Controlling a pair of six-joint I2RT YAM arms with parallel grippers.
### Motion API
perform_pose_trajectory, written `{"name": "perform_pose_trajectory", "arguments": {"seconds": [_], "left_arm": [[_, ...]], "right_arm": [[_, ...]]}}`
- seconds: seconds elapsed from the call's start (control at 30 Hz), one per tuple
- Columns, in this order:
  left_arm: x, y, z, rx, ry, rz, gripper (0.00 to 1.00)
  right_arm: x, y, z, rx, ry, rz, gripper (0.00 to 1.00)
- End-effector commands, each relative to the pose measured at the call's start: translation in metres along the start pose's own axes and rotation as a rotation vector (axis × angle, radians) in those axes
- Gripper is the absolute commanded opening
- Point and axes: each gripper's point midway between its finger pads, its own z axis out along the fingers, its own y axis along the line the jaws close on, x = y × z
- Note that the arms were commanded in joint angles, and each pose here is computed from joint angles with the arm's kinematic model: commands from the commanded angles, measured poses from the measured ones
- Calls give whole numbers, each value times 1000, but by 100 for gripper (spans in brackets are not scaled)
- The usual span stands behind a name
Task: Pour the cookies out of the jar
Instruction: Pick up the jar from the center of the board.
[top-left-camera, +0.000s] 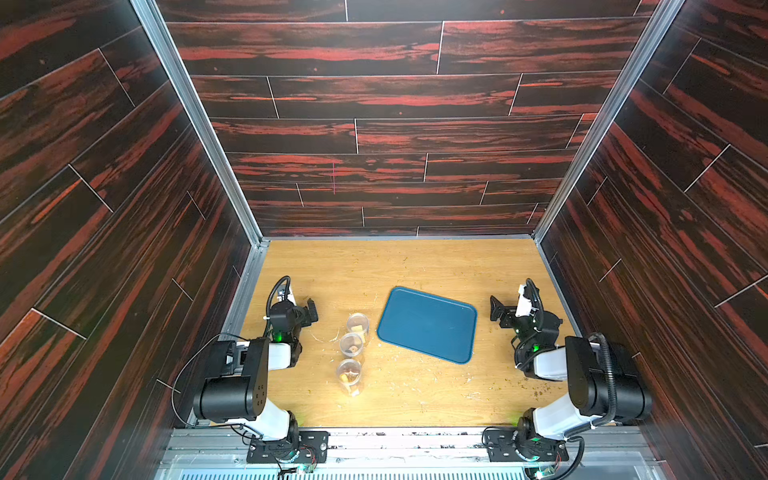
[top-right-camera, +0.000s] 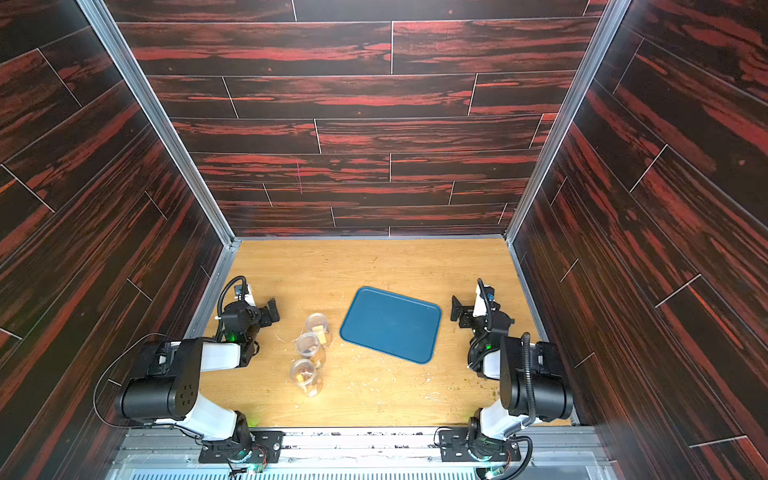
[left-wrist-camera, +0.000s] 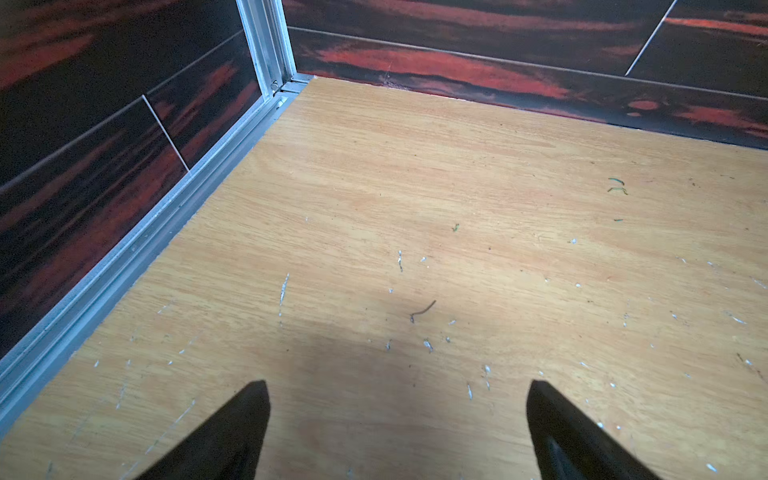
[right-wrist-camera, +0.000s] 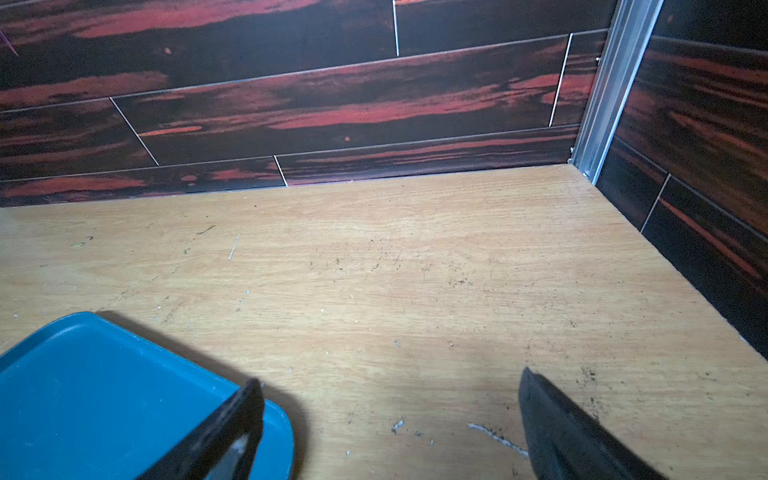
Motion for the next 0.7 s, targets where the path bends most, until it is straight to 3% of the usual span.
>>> {"name": "perform_pose_trajectory", "arguments": {"seconds": [0.0, 0.67], "left_arm": [[-18, 0, -1, 1, -44, 5, 100], [-18, 0, -1, 3, -53, 4, 100]], "right_arm": [[-5, 4, 0, -15, -21, -19, 99], [-5, 4, 0, -16, -23, -18, 99]]}}
